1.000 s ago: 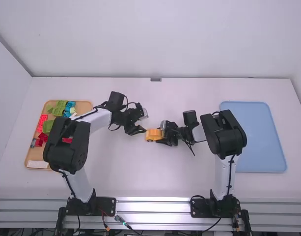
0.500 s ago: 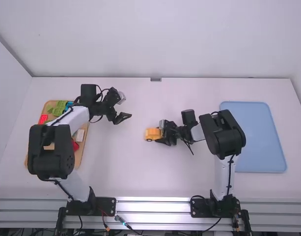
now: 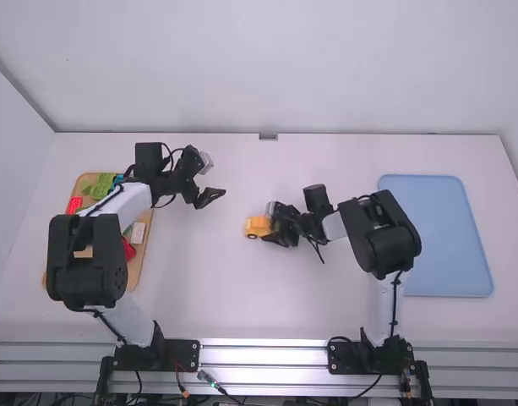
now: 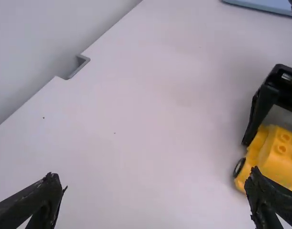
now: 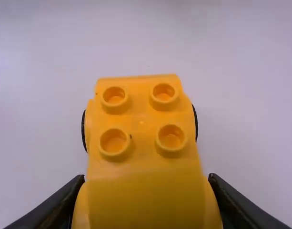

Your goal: Assemble lego blocks to make yellow taxi

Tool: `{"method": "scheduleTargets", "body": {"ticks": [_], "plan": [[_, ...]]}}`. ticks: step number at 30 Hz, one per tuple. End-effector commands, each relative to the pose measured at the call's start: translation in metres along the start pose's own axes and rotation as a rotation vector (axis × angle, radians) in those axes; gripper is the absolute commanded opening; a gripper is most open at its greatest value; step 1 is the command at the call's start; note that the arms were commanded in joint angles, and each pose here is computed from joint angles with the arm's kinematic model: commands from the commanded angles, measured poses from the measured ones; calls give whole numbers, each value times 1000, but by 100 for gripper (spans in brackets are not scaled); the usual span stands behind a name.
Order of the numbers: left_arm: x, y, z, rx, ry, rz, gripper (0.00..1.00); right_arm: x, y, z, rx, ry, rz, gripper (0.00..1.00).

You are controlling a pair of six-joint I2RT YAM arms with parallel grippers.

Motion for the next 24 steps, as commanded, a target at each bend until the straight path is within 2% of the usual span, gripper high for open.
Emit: {"method": "scheduleTargets", "body": {"ticks": [1, 2, 6, 8, 10, 12, 14, 17, 18, 21, 24], "plan": [[-7, 6, 14, 23, -21, 20, 99, -38, -34, 3, 101, 80, -220, 27], [-6, 6, 13, 22, -16, 23, 99, -44, -37, 3, 114, 90, -242, 27], [-8, 25, 4, -100, 55, 143, 99, -119, -65, 7, 188, 178, -487, 22], [-9, 31, 2, -140, 74, 182, 99, -144, -73, 6, 236, 189, -568, 21], [-10, 35, -1, -154, 89, 209, 99, -190, -87, -2, 340, 194, -713, 19], [-11, 36, -1, -153, 87, 211, 99, -216, -93, -11, 414, 188, -788, 18], [-12, 37, 0, -151, 82, 217, 99, -239, -97, -22, 484, 175, -836, 17], [-10, 37, 3, -135, 74, 219, 99, -283, -102, -57, 664, 151, -934, 17], [-10, 38, 2, -135, 73, 222, 99, -287, -101, -61, 680, 151, -942, 17], [-13, 41, 2, -130, 67, 235, 99, -312, -100, -94, 790, 134, -1012, 17], [-10, 41, 6, -120, 61, 232, 99, -328, -100, -121, 852, 87, -1082, 22]]}}
Point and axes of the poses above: each hand's point on the last joint's axis, 136 mm out from that joint toward the fingers, its own x axis out along the fingers, its own y axis along the line the jaws close on, z = x × y, the point moved 3 cm from there along -x, back along the fingers, and after that the axes turned 7 degrees about x, right-handed, at the moved point
